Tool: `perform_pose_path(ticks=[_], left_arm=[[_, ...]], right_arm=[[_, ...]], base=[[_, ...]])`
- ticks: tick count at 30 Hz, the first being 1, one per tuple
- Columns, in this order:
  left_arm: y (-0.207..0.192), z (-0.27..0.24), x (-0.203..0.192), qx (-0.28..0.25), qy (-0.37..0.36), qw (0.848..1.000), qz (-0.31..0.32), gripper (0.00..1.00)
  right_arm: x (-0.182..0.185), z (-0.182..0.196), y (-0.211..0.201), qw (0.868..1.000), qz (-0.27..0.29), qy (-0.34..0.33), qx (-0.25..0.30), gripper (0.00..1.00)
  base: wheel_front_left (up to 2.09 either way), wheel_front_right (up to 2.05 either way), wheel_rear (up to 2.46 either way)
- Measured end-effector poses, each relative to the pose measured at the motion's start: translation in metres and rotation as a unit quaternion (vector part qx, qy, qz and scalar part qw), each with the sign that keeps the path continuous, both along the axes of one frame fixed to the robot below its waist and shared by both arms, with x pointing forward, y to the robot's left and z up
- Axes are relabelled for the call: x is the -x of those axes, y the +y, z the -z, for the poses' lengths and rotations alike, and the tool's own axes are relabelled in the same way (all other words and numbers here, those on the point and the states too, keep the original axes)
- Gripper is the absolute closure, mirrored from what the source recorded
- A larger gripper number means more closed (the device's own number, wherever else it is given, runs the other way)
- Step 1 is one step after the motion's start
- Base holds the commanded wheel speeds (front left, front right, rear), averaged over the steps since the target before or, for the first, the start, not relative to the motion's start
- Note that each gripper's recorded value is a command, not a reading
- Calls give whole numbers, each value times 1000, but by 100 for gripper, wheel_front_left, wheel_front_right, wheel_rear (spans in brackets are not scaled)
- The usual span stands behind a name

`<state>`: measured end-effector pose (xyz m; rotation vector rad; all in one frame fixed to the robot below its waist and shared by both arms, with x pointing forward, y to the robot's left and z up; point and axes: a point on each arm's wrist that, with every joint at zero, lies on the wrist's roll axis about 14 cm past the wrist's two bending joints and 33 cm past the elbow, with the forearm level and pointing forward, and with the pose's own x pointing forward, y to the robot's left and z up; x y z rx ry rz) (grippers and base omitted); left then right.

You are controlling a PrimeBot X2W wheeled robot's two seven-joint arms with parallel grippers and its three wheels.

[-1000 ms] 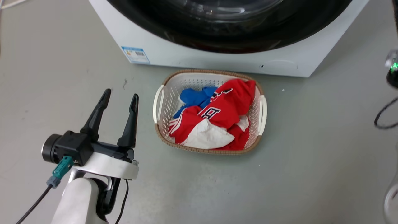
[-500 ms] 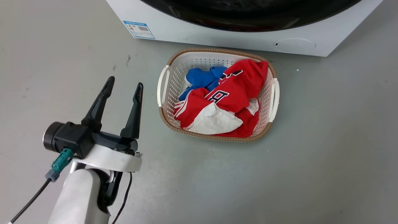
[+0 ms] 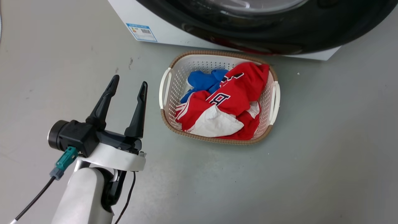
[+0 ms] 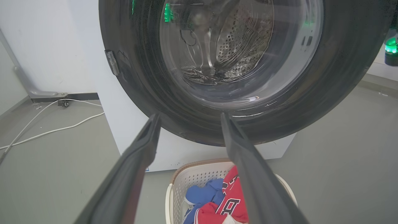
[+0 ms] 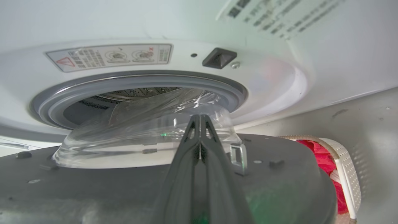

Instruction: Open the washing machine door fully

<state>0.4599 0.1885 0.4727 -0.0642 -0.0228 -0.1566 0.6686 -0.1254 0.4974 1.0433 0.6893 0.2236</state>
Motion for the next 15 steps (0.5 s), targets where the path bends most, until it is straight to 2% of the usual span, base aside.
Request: perform_pose_path(ticks=[8, 15], left_arm=[[-5, -14, 16, 3, -10, 1000, 3, 0], [-9, -21, 42, 4, -11, 1000, 3, 0]], right_arm=[[43, 3, 3, 998, -51, 40, 13, 100], [85, -10, 11, 995, -90, 40, 10, 100]], base=[[0, 0, 0], [0, 0, 0]])
